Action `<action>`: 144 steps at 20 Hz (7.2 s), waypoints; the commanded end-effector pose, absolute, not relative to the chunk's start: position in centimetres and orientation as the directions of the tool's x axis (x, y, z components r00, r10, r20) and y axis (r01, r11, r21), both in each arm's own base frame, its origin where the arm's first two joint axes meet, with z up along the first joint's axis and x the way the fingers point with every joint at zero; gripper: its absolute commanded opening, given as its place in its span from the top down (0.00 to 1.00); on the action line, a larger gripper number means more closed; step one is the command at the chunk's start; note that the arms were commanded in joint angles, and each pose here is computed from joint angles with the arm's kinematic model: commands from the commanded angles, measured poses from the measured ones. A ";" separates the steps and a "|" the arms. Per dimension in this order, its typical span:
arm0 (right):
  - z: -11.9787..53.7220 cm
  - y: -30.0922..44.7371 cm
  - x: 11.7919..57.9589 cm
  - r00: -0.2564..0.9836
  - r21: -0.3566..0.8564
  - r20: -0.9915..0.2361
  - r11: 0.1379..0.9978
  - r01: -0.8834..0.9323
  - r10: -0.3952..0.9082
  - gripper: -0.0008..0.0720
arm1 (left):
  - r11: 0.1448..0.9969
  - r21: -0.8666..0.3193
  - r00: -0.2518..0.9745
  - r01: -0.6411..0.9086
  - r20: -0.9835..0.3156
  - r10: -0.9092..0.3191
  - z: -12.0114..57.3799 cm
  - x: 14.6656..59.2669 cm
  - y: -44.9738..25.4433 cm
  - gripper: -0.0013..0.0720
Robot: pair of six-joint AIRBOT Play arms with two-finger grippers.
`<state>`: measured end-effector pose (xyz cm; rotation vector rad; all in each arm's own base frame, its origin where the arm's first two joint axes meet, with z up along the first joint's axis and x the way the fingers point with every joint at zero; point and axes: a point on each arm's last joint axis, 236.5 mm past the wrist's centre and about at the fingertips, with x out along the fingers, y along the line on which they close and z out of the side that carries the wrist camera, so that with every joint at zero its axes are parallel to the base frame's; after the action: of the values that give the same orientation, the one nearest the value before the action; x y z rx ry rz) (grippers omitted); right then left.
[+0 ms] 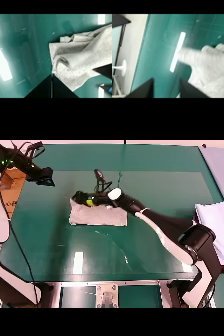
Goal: Fold the shirts.
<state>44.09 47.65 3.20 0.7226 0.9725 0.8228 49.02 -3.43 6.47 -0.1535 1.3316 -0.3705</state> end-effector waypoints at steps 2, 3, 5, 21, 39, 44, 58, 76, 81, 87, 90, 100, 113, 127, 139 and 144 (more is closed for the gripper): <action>5.3 39.5 46.3 0.214 0.827 -0.447 0.493 -0.270 0.868 0.65 | 0.934 -0.311 0.198 0.175 -0.918 -0.343 6.6 49.1 -2.8 0.95; 5.6 36.6 46.6 0.187 0.829 -0.461 0.496 -0.258 0.867 0.66 | 0.934 -0.311 0.200 0.175 -0.918 -0.343 6.6 49.2 -2.8 0.95; 5.1 30.7 46.8 0.142 0.812 -0.516 0.535 -0.232 0.845 0.70 | 0.934 -0.311 0.201 0.175 -0.918 -0.343 6.6 49.2 -2.8 0.95; -9.8 25.6 42.4 0.247 0.733 -0.665 0.680 0.034 0.704 0.24 | 0.934 -0.330 0.150 0.140 -0.925 -0.349 4.3 48.4 -2.9 0.95; 19.6 0.4 47.5 0.778 0.806 -0.330 0.589 -0.063 0.535 0.98 | 0.930 -0.336 0.119 0.149 -0.928 -0.354 4.2 47.7 -3.0 0.95; 22.3 -15.7 40.4 0.906 0.819 -0.329 0.558 0.133 0.266 0.98 | 0.924 -0.350 0.120 0.151 -0.922 -0.369 4.4 47.7 -3.4 0.95; 15.1 -27.2 22.9 0.702 0.601 -0.699 0.418 0.681 -0.139 0.98 | 0.904 -0.391 0.120 0.174 -0.902 -0.414 4.8 47.7 -4.5 0.95; 28.0 -28.0 45.6 0.992 0.735 -0.115 0.676 0.056 0.043 0.98 | 0.895 -0.406 0.111 0.184 -0.897 -0.429 5.0 47.5 -4.9 0.95; 24.9 -29.5 45.2 0.971 0.713 -0.236 0.685 0.148 0.037 0.98 | 0.896 -0.408 0.109 0.176 -0.896 -0.430 5.0 47.4 -4.9 0.95; 21.2 -31.3 37.9 0.859 0.663 -0.510 0.620 0.418 -0.034 0.98 | 0.887 -0.426 0.063 0.179 -0.895 -0.443 5.0 46.4 -5.2 0.95; 22.0 -31.6 33.4 0.805 0.612 -0.585 0.599 0.516 -0.096 0.98 | 0.872 -0.454 0.064 0.186 -0.880 -0.471 5.4 46.4 -5.9 0.95; 9.8 -27.0 22.4 0.427 0.429 -0.902 0.246 0.869 0.063 0.98 | 0.834 -0.510 0.053 0.208 -0.846 -0.531 6.2 46.1 -7.3 0.95; 12.2 -22.6 27.0 0.530 0.570 -0.822 0.325 0.755 0.208 0.98 | 0.789 -0.557 0.049 0.259 -0.808 -0.586 8.0 45.5 -8.7 0.95; 1.3 8.1 28.6 0.285 0.499 -0.844 0.860 0.110 0.454 0.98 | 0.764 -0.563 0.051 0.315 -0.794 -0.605 7.6 30.8 -16.9 0.95; 0.6 9.5 28.8 0.295 0.489 -0.843 0.870 0.068 0.450 0.98 | 0.761 -0.574 0.047 0.302 -0.789 -0.613 6.8 29.4 -17.0 0.95; 0.6 9.5 28.8 0.295 0.489 -0.843 0.870 0.068 0.451 0.98 | 0.761 -0.574 0.047 0.302 -0.789 -0.613 6.8 29.4 -17.0 0.95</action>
<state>28.78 9.45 0.56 0.4842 1.2598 0.2673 29.39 -16.94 6.82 -0.2812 1.3556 -0.7111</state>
